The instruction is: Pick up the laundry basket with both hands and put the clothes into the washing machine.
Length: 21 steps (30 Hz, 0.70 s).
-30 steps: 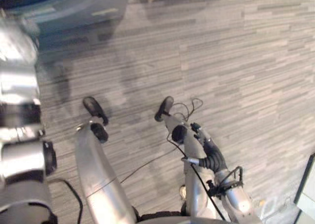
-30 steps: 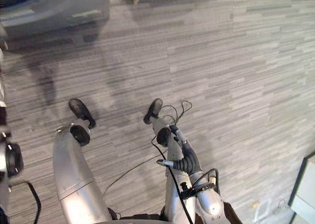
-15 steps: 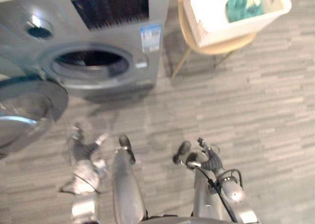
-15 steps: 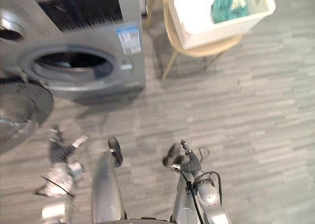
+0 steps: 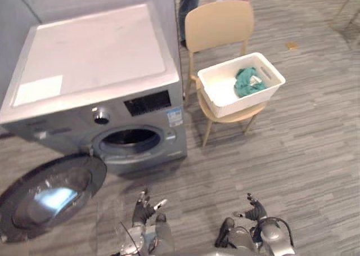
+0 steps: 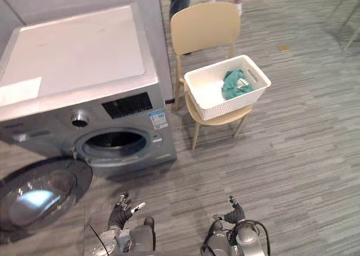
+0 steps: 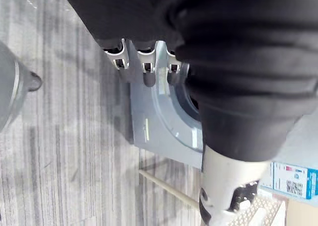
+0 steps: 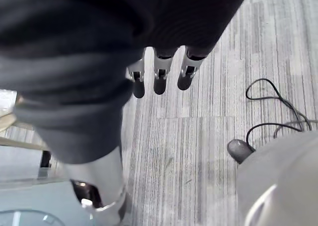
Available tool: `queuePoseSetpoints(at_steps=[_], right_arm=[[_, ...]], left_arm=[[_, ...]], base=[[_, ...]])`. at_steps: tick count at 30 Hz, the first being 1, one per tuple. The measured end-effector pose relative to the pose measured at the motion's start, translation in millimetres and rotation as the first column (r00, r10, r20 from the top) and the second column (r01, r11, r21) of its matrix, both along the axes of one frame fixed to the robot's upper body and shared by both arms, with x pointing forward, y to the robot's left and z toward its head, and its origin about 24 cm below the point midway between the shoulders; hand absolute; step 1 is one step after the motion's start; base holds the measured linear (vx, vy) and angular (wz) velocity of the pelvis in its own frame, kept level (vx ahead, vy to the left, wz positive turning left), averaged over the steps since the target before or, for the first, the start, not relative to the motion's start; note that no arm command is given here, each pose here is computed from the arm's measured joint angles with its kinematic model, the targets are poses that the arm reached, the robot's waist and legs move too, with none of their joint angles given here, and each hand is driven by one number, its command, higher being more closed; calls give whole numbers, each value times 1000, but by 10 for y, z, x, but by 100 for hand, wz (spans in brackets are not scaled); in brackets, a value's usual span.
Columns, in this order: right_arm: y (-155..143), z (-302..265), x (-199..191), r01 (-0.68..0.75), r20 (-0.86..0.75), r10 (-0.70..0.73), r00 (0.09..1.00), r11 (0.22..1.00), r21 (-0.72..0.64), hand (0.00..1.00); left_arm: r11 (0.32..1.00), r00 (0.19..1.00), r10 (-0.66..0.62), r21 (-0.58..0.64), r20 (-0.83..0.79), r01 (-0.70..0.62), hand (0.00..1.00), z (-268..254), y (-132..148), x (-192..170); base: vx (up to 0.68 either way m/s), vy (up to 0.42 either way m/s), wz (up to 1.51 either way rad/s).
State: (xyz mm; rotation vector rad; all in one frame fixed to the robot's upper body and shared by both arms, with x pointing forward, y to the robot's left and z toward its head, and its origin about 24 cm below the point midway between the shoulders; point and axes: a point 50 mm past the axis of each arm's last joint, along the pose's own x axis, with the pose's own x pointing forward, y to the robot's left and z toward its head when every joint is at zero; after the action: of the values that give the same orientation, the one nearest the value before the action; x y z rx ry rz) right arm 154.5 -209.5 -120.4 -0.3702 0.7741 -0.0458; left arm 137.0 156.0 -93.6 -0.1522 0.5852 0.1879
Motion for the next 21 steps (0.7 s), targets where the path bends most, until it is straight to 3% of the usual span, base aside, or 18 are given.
queuePoseSetpoints(at_steps=[6, 12, 18, 21], right_arm=[[298, -17, 55, 14, 16, -15, 1000, 996, 92, 0], [314, 153, 199, 31, 123, -45, 991, 993, 111, 0], [321, 228, 250, 29, 168, -48, 985, 993, 115, 0], [222, 285, 297, 21, 189, -36, 981, 996, 81, 0]], left_arm=[[981, 991, -127, 145, -41, 131, 0, -53, 117, 84], [981, 987, -128, 132, -93, 140, 0, -125, 67, 13], [978, 986, -148, 138, -77, 158, 0, -103, 46, 95], [984, 987, -152, 86, -54, 156, 0, -82, -141, 181]], base=[[-62, 237, -100], [-167, 8, -116], [-42, -352, -78], [68, -490, -55]])
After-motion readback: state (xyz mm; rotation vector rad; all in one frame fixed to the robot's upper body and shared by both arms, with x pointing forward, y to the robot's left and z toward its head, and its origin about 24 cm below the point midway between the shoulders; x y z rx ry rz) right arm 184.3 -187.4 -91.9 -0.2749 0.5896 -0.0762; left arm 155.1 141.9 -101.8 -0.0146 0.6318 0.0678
